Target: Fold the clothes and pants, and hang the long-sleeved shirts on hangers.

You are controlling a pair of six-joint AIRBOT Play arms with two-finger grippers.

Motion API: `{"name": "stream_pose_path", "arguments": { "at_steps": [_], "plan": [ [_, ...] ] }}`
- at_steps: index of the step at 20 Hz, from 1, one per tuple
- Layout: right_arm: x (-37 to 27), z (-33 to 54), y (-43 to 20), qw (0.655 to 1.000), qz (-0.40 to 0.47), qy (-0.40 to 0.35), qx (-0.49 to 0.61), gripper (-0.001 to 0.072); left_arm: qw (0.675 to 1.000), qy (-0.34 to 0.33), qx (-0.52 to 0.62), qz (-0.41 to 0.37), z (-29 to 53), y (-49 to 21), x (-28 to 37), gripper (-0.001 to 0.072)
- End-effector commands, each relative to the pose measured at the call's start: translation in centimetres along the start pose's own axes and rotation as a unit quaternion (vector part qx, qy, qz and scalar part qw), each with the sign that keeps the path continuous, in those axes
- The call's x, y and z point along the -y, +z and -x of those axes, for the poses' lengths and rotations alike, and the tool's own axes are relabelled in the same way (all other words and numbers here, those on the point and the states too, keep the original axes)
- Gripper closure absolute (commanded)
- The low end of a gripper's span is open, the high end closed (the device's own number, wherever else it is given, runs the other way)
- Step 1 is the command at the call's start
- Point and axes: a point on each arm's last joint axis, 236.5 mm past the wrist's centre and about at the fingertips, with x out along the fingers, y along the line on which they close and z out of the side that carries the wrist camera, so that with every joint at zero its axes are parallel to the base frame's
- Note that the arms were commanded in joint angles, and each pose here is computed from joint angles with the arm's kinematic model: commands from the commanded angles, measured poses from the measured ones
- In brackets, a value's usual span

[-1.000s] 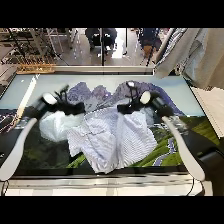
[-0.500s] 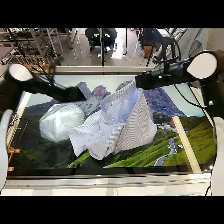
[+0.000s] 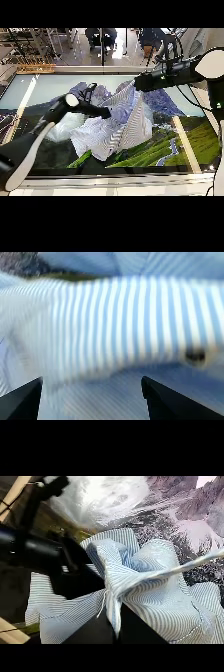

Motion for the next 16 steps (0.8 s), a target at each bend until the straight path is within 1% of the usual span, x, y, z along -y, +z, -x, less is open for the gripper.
{"name": "stream_pose_path", "arguments": {
  "at_steps": [1,2,3,4,5,6,7,9,11,13,15,16],
  "plan": [
    [-0.6,0.1,-1.3,1.000,0.006,0.012,-0.028,0.0684,0.992,0.018,0.081,0.095,-3.1,2.9,-1.8,0.0231],
    [-0.7,0.2,-1.9,0.999,0.006,0.013,-0.040,0.0684,0.990,0.034,0.079,0.110,-3.4,2.7,-3.3,0.0443],
    [-0.9,0.2,-2.6,0.998,0.006,0.017,-0.054,0.0684,0.990,0.048,0.070,0.114,-3.7,2.2,-4.7,0.0487],
    [-1.1,0.3,-3.1,0.998,0.006,0.021,-0.065,0.0684,0.989,0.060,0.056,0.119,-3.8,1.6,-6.2,0.0509],
    [-1.2,0.4,-3.5,0.997,0.006,0.025,-0.073,0.0684,0.988,0.066,0.041,0.132,-3.6,0.9,-7.2,0.0670],
    [-1.2,0.4,-3.6,0.997,0.006,0.025,-0.075,0.0684,0.988,0.070,0.032,0.134,-3.1,0.6,-8.0,0.0690],
    [-1.2,0.4,-3.5,0.997,0.007,0.024,-0.074,0.0684,0.989,0.072,0.027,0.128,-2.3,0.6,-8.6,0.0691],
    [-0.7,0.3,-3.2,0.998,0.007,0.014,-0.067,0.0684,0.994,0.073,0.036,0.075,0.8,1.8,-8.9,0.0692],
    [0.1,0.3,-2.2,0.999,0.007,-0.003,-0.045,0.0685,0.995,0.062,0.079,0.013,6.4,4.8,-7.1,0.0693],
    [1.6,0.6,0.2,0.999,0.010,-0.037,0.006,0.0686,0.986,0.013,0.160,-0.036,14.2,8.9,-2.1,0.0694],
    [4.0,2.4,2.9,0.993,-0.009,-0.096,0.072,0.0686,0.960,-0.048,0.263,-0.087,24.0,12.6,4.7,0.0694],
    [5.0,3.8,4.2,0.986,-0.023,-0.122,0.108,0.0686,0.944,-0.066,0.305,-0.113,28.5,13.6,7.6,0.0694]
  ]
}}
